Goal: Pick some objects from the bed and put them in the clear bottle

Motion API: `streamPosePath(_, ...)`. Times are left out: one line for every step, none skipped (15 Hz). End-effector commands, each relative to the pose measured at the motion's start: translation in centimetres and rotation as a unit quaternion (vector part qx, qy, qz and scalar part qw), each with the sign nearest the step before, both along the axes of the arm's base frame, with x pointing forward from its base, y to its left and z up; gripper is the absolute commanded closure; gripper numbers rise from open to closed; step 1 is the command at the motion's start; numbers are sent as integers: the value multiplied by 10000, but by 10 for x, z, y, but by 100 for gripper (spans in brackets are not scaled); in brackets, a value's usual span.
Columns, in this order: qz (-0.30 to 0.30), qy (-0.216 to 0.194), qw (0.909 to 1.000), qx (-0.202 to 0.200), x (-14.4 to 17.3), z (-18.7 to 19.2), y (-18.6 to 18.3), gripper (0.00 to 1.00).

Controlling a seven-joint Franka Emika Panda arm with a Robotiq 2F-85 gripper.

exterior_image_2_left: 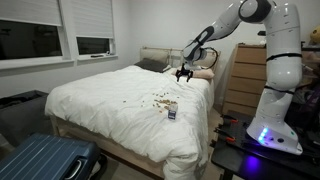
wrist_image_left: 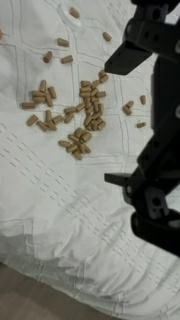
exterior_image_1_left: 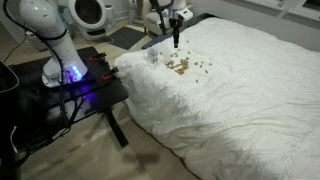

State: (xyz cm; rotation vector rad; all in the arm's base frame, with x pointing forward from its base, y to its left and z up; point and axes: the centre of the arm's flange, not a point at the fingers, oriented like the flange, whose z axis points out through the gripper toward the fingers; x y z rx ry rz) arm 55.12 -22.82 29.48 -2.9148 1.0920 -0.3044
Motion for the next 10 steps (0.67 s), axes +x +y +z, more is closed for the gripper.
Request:
streamPosePath(-221,77,9997,87,21,-24,-12,0)
streamPosePath(-218,59,9997,94,22,-31,-14,0)
streamPosePath(-251,48,9996,99,22,-40,-17,0)
streamPosePath(-282,61,9995,126,23,-46,-19,0)
streamPosePath(-316,71,9994,140,23,-53,-21,0)
streamPosePath(-327,81,9993,154,23,-59,-22,0)
streamPosePath(-337,78,9993,132,23,-66,-23,0)
streamPosePath(-344,57,9994,61,23,-71,-23,0)
streamPosePath(-323,44,9995,-17,24,-77,-21,0)
streamPosePath(-308,7,9995,-109,25,-83,-20,0)
